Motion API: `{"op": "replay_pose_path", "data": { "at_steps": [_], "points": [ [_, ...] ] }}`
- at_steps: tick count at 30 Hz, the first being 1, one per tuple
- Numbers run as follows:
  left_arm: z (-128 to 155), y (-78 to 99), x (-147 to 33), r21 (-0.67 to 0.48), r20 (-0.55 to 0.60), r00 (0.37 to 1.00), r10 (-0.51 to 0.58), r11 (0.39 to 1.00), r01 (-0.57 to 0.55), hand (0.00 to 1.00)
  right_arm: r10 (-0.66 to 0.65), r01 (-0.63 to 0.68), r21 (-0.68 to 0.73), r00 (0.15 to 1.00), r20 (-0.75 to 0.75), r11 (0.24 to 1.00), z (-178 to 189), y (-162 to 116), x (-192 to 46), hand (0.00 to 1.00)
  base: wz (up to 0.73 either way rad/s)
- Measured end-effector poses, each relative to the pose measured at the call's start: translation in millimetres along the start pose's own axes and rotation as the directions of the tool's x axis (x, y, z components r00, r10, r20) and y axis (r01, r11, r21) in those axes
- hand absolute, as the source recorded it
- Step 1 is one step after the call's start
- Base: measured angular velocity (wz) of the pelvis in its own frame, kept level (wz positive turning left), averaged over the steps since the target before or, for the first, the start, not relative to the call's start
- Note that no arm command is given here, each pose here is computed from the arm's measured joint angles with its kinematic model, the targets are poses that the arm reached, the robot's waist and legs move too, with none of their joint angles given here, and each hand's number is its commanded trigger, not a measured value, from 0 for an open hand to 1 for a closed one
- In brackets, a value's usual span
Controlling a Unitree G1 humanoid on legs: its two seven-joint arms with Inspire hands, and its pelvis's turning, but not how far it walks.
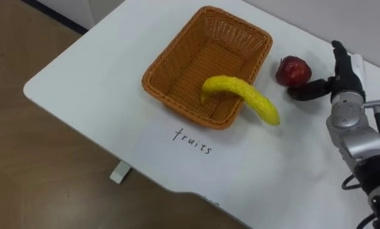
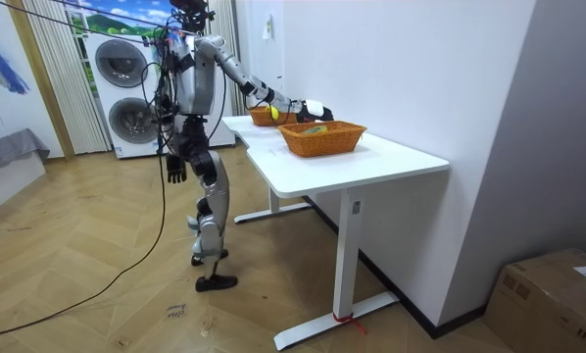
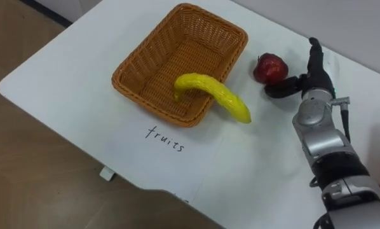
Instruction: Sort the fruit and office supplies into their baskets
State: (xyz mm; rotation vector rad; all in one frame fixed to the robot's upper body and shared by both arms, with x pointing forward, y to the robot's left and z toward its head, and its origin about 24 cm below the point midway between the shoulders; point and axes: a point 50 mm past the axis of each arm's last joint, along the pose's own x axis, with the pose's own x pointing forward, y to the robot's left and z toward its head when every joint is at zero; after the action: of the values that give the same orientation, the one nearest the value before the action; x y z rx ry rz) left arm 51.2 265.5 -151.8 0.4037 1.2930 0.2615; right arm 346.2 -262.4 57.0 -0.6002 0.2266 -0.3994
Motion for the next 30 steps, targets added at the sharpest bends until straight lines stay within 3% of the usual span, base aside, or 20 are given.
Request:
{"op": "replay_pose_path", "data": {
  "at_steps": [18, 30],
  "points": [
    [7, -10.8, 0.6, 0.045, 0.016, 0.998, -0.057, 0.997, 0.057, 0.00, 0.060, -0.061, 0.008, 0.997, 0.038, 0.998, 5, 1, 1, 0.00, -0.03],
    [6, -11.0, 3.1, 0.064, 0.000, 0.996, -0.085, 0.994, 0.085, 0.00, 0.200, -0.199, -0.039, 0.979, 0.048, 0.979, 6, 13, -2, 0.00, 0.00]
  ]
}}
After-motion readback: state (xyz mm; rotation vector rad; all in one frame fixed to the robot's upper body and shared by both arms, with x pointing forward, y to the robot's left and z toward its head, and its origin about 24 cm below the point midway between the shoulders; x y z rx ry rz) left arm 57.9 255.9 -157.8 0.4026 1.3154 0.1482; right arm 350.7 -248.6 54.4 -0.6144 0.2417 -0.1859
